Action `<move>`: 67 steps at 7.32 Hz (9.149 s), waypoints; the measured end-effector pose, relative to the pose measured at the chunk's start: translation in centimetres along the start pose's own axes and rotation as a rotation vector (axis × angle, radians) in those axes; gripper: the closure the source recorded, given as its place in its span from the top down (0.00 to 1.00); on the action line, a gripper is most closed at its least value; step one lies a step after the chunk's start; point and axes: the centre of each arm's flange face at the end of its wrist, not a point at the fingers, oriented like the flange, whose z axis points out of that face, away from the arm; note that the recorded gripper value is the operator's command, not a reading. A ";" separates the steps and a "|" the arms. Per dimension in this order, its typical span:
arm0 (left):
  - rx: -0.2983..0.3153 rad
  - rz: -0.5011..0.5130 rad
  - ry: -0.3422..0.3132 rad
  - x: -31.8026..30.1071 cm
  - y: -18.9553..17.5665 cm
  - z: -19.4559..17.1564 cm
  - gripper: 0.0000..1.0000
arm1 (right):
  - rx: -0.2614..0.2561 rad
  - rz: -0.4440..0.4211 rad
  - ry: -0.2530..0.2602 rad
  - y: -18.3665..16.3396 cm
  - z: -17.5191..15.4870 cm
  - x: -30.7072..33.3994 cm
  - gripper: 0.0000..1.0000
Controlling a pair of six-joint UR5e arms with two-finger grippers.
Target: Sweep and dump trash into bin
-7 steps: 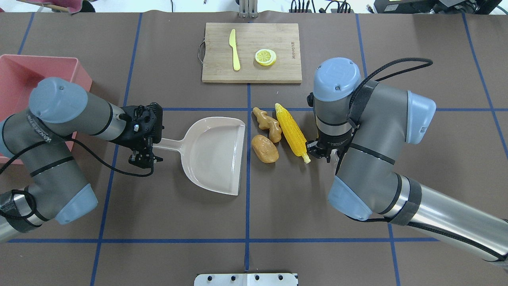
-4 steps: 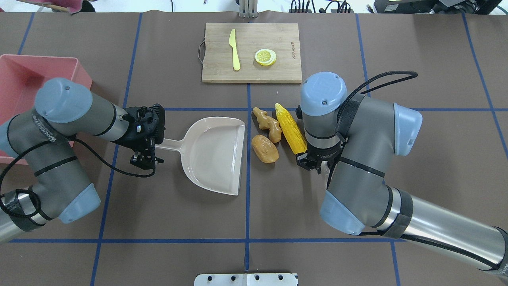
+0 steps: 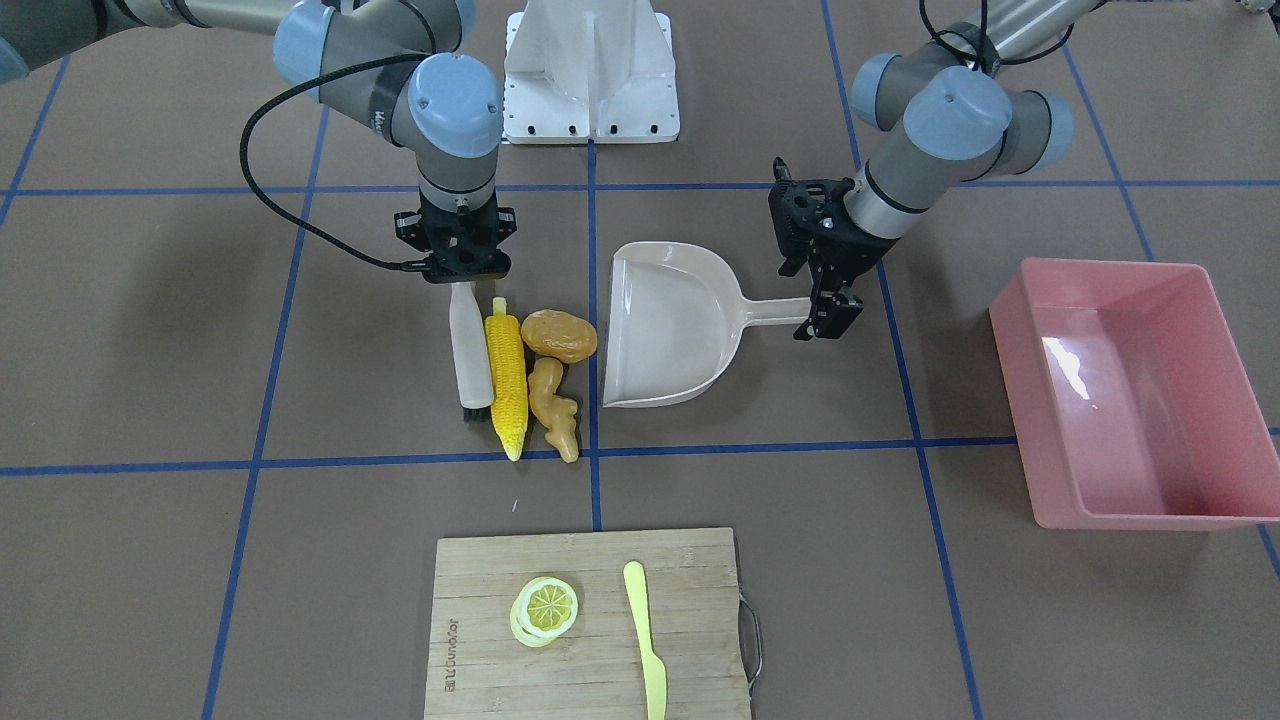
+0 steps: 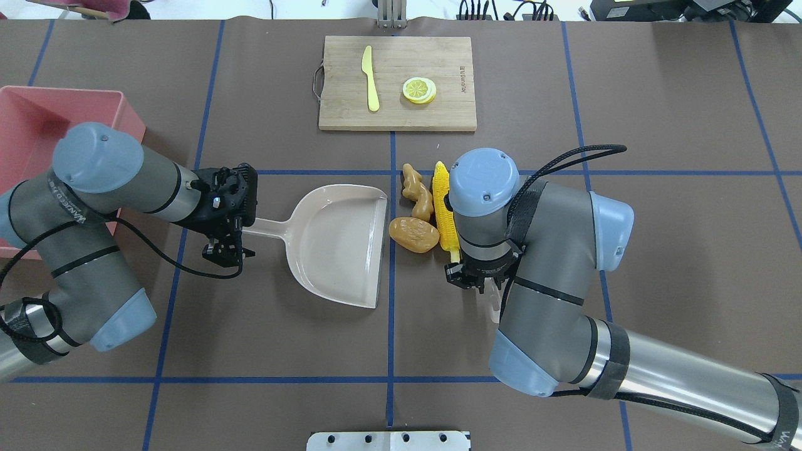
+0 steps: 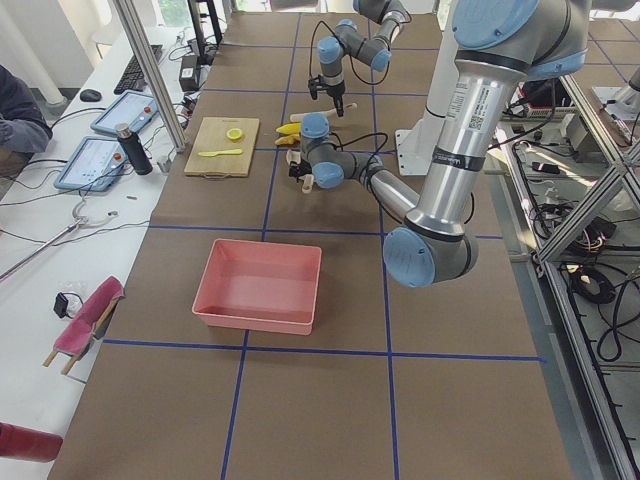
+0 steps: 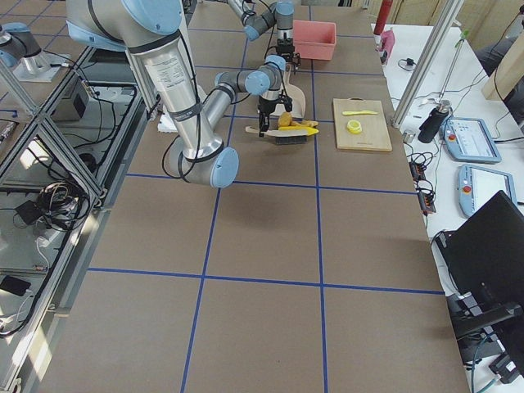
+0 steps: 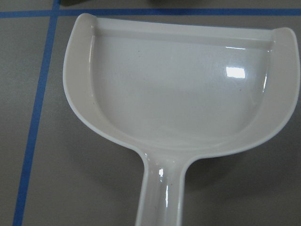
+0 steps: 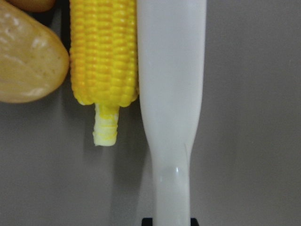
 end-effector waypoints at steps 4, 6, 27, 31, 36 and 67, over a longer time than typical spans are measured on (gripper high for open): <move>0.002 -0.007 -0.010 -0.4 0.3 -0.4 0.97 | 0.050 0.052 -0.108 0.9 -0.4 -2.6 0.00; 0.002 -0.012 -0.012 -0.6 0.4 -0.4 0.97 | 0.059 0.086 -0.162 2.0 -0.5 -4.2 0.00; 0.000 -0.122 0.087 -0.7 2.4 -0.3 0.00 | -0.040 0.338 -0.411 5.2 -9.5 -6.2 0.00; 0.001 -0.121 0.086 -0.7 2.3 -0.4 0.00 | -0.014 0.059 -0.128 5.0 -7.1 -2.3 0.00; 0.005 -0.117 0.084 -0.7 2.3 -0.4 0.00 | -0.054 0.010 -0.026 6.8 -3.5 1.8 0.00; 0.029 -0.116 0.053 -2.2 1.1 -1.3 0.00 | 0.016 0.285 -0.471 -0.1 -6.7 -13.0 0.00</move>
